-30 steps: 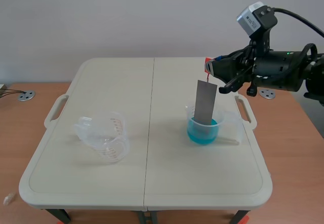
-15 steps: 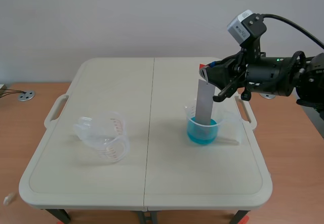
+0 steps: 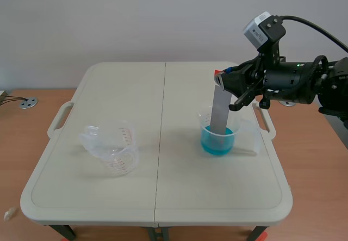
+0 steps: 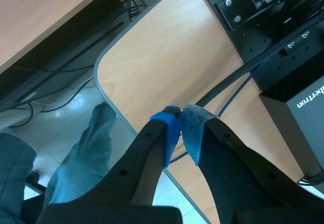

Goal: Hold the metal plate by the orange handle, dip it into the blue solution, take it out and point at it, then put the plate back in the beaker on the left.
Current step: 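Hold the plate still in the solution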

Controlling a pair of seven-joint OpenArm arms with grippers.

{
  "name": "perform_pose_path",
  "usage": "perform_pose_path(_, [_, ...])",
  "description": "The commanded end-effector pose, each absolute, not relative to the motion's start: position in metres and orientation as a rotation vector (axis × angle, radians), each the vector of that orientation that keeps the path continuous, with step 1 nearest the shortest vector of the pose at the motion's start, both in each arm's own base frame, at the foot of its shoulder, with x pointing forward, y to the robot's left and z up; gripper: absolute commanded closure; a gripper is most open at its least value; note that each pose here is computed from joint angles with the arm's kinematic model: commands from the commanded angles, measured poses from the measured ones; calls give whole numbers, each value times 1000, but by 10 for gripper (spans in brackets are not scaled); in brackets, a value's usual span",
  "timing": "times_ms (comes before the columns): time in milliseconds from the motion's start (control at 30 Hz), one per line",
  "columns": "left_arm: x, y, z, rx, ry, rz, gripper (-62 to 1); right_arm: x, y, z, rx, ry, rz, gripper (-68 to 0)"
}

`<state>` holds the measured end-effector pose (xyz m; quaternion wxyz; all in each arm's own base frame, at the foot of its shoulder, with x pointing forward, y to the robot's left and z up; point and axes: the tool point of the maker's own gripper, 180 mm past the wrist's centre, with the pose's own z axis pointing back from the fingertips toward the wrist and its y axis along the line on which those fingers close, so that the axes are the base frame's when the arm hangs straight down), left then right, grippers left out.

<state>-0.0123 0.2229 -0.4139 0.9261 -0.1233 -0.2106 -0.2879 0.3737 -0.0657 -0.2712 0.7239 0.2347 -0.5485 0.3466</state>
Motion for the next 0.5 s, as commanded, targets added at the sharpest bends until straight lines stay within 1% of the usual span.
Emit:
perform_pose_path(0, [-8, 217, -411, -266, -456, -586, -58, 374, -68, -270, 514, -1208, 783, -13])
perform_pose_path(467, [-8, 217, -411, -266, -456, -586, -58, 374, -68, -271, 509, -1208, 788, -13])
